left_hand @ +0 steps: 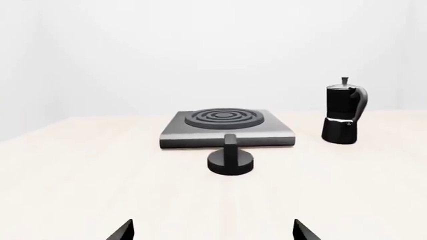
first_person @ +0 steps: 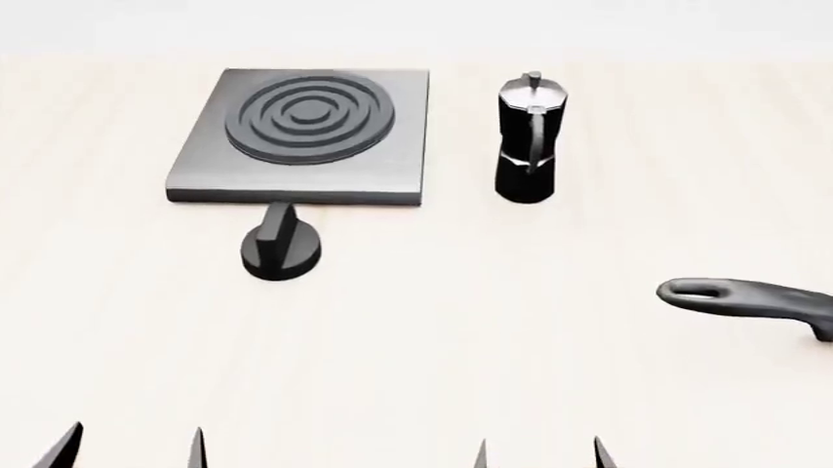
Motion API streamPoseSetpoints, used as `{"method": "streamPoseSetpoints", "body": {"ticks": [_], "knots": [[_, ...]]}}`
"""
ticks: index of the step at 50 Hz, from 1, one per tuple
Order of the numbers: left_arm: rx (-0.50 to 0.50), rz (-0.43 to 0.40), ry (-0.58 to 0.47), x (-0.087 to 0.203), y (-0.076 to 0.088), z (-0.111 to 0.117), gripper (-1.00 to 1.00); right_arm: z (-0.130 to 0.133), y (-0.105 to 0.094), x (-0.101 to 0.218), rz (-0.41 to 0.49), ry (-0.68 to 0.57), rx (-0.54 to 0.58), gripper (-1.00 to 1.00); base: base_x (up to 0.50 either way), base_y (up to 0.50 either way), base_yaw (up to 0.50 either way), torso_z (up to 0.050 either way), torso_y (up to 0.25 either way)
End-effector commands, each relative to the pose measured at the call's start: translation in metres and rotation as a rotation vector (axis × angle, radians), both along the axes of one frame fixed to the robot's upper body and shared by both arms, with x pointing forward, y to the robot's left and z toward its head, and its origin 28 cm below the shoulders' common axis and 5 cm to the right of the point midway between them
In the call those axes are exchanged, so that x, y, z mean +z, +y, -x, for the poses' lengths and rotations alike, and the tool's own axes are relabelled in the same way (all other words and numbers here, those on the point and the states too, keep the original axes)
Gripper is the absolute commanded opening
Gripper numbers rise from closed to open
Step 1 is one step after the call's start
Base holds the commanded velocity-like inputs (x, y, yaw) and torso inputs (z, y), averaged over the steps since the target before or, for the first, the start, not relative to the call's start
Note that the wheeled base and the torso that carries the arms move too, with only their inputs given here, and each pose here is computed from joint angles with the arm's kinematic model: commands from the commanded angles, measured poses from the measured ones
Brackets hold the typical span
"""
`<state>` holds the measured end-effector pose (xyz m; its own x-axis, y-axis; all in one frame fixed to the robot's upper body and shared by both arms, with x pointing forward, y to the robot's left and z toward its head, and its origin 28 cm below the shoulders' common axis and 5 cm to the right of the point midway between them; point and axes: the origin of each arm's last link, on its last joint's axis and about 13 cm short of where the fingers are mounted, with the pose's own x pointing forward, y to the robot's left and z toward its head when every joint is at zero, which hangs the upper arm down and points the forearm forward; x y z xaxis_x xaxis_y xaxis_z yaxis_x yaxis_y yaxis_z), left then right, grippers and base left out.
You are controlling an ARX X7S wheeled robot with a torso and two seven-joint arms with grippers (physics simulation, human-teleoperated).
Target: Put the moka pot on the stove.
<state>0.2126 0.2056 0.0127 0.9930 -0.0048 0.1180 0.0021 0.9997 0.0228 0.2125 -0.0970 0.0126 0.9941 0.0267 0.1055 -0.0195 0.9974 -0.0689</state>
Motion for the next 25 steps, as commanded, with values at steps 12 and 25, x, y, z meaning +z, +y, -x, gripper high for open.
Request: {"method": "streamPoseSetpoints", "body": {"ticks": [12, 25], "knots": [[-0.001, -0.004, -0.027, 0.0001, 0.0001, -0.0006, 1.0, -0.0006, 0.0, 0.0, -0.001, -0.028, 0.009, 1.0, 0.28, 0.0, 0.0, 0.0, 0.0], [-0.012, -0.007, -0.005, 0.0001, 0.0001, -0.0002, 1.0, -0.0003, 0.0001, 0.0, -0.011, -0.012, 0.005, 1.0, 0.28, 0.0, 0.0, 0.0, 0.0]]}}
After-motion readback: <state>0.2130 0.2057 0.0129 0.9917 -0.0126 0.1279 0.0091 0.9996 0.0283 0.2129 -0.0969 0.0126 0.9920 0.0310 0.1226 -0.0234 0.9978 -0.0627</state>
